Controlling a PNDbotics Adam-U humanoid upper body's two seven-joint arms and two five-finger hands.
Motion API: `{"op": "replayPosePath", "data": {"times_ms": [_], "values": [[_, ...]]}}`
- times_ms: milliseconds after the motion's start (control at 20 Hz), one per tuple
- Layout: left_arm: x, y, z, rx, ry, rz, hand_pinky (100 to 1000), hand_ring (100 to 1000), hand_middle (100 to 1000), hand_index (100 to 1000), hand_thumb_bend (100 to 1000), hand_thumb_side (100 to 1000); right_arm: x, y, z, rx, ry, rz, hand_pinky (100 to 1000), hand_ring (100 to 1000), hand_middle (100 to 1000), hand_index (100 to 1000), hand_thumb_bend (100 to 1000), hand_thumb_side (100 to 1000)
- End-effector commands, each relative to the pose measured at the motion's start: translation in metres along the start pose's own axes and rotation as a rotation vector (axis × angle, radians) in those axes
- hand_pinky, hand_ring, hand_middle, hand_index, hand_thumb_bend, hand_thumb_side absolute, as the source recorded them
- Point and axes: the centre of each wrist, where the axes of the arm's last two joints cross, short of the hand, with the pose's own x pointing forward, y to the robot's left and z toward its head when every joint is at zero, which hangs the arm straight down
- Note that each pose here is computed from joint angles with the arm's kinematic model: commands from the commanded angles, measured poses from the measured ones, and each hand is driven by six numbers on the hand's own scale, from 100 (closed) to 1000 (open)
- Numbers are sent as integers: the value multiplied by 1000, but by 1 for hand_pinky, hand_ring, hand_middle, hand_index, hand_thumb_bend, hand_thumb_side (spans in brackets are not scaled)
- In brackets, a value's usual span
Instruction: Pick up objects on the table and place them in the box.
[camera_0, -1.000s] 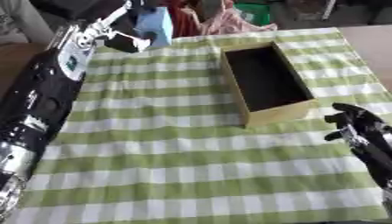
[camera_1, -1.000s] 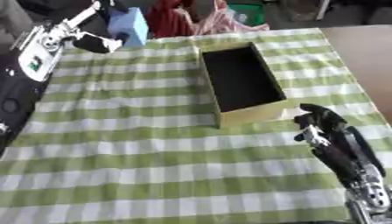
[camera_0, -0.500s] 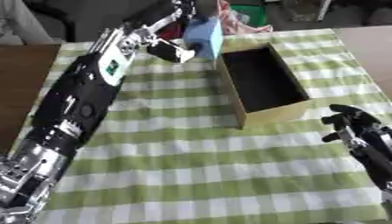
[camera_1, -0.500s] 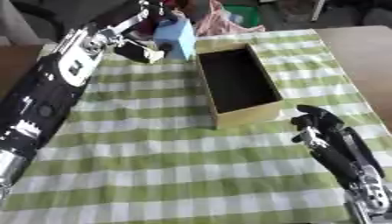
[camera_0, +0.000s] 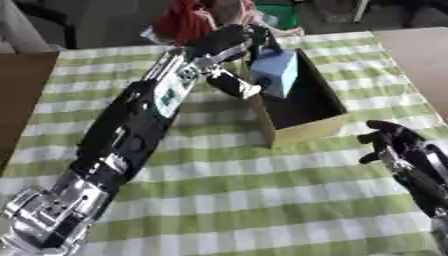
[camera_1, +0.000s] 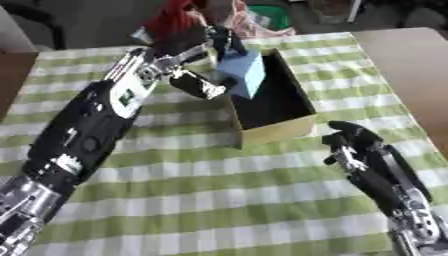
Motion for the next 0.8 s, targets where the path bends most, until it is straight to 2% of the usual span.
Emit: {"op": "replayPosePath", "data": {"times_ms": [50, 100, 150, 250, 300, 350, 600, 800], "values": [[5, 2, -6, -33, -50, -39, 699, 590, 549, 761, 128, 187, 9, -2, -4, 13, -34, 9, 571, 803, 611, 837, 100, 522], [5, -2, -6, -56, -60, -42, 707, 607, 576, 772, 151, 188, 9, -2, -5, 13, -34, 10, 571, 803, 611, 837, 100, 521], [5, -4, -6, -76, -67, -44, 722, 653, 630, 795, 220, 190, 9, -2, -4, 13, -33, 10, 571, 803, 611, 837, 100, 522], [4, -5, -4, -109, -73, -47, 735, 706, 701, 821, 264, 192, 9, -2, -4, 11, -31, 11, 571, 803, 611, 837, 100, 522], [3, -5, -3, -116, -71, -44, 739, 721, 728, 833, 282, 210, 9, -2, -4, 10, -31, 11, 571, 803, 611, 836, 100, 522], [2, -5, -2, -119, -68, -40, 749, 742, 756, 846, 294, 264, 8, -2, -4, 9, -30, 11, 570, 803, 611, 836, 100, 522], [-1, 0, 2, -74, -57, -3, 781, 783, 824, 881, 308, 388, 8, -3, -3, 4, -29, 12, 570, 803, 611, 836, 100, 522], [-2, 12, 5, -19, -53, 21, 783, 785, 825, 883, 280, 381, 8, -3, -2, 0, -25, 14, 570, 803, 611, 836, 100, 522]]}}
